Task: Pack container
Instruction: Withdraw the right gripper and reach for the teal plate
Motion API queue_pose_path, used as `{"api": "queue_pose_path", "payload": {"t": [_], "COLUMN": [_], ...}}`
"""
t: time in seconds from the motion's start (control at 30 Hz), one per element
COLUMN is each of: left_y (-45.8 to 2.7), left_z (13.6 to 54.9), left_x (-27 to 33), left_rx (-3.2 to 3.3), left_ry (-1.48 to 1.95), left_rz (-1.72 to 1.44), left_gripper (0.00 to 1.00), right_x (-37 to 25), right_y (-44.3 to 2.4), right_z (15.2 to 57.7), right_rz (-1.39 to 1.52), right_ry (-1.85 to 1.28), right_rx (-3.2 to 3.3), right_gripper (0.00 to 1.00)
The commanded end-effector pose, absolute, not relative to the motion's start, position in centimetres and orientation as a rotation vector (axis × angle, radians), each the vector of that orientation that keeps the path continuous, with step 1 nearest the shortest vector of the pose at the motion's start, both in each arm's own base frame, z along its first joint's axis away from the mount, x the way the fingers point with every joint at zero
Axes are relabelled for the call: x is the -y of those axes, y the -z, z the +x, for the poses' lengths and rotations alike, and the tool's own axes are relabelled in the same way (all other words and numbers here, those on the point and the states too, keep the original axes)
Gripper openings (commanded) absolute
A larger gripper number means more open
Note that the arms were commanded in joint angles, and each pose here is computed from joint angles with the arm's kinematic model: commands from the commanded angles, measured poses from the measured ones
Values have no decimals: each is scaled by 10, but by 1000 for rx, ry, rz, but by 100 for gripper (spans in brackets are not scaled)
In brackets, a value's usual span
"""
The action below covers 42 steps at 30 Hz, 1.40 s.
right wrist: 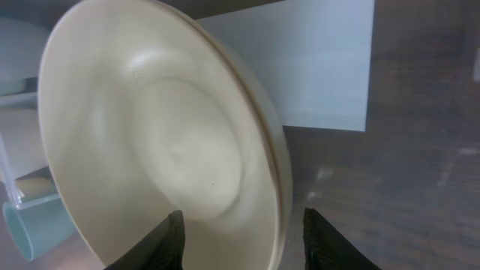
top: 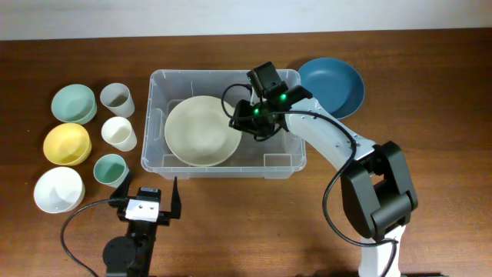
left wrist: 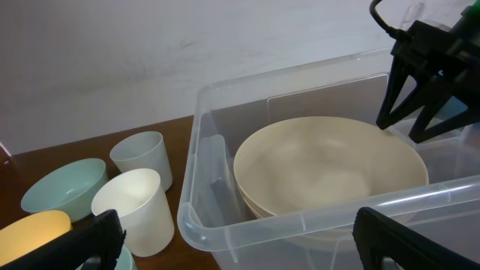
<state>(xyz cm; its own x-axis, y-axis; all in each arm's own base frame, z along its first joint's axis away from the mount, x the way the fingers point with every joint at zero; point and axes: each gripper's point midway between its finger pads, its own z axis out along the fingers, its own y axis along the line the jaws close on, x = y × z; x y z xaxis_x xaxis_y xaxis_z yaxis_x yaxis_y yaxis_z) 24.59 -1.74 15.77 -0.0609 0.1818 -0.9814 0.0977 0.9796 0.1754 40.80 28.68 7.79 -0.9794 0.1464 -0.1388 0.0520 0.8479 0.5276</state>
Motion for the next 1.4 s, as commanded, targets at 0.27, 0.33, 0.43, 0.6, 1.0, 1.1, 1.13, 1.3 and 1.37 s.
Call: {"api": "queue_pose_path", "payload": {"t": [0.27, 0.33, 0.43, 0.6, 1.0, 1.1, 1.13, 1.3, 1.37], "left_y": [-155, -155, -155, -155, -155, -155, -155, -155, -155], "left_z": [246, 246, 246, 246, 246, 246, 246, 246, 246], "left_x": [17, 17, 17, 17, 17, 17, 17, 17, 17], "left_rx": [-1640, -1640, -1640, -1640, -1640, -1640, -1640, -1640, -1640], "left_ry": [-80, -80, -80, -80, -80, -80, -80, -80, -80], "left_rz": [229, 229, 229, 229, 229, 229, 229, 229, 229], "left_gripper": [100, 100, 100, 100, 100, 100, 100, 100, 100], "right_x": [-157, -113, -32, 48, 19, 6, 5, 2, 3], "right_y": [-276, -313, -344, -292, -118, -92, -86, -52, -39], "right_z": [455, 453, 443, 434, 461, 466, 465, 464, 464], "right_rz": [271, 401, 658, 937, 881, 865, 895, 944, 952], "right_ry": [-77, 29, 134, 29, -219, -247, -244, -232, -223], "right_rx": [-2498, -2414, -2326, -2492, -2848, -2871, -2874, -2914, -2934], "right_gripper": [90, 99, 99, 99, 100, 99, 100, 99, 99]}}
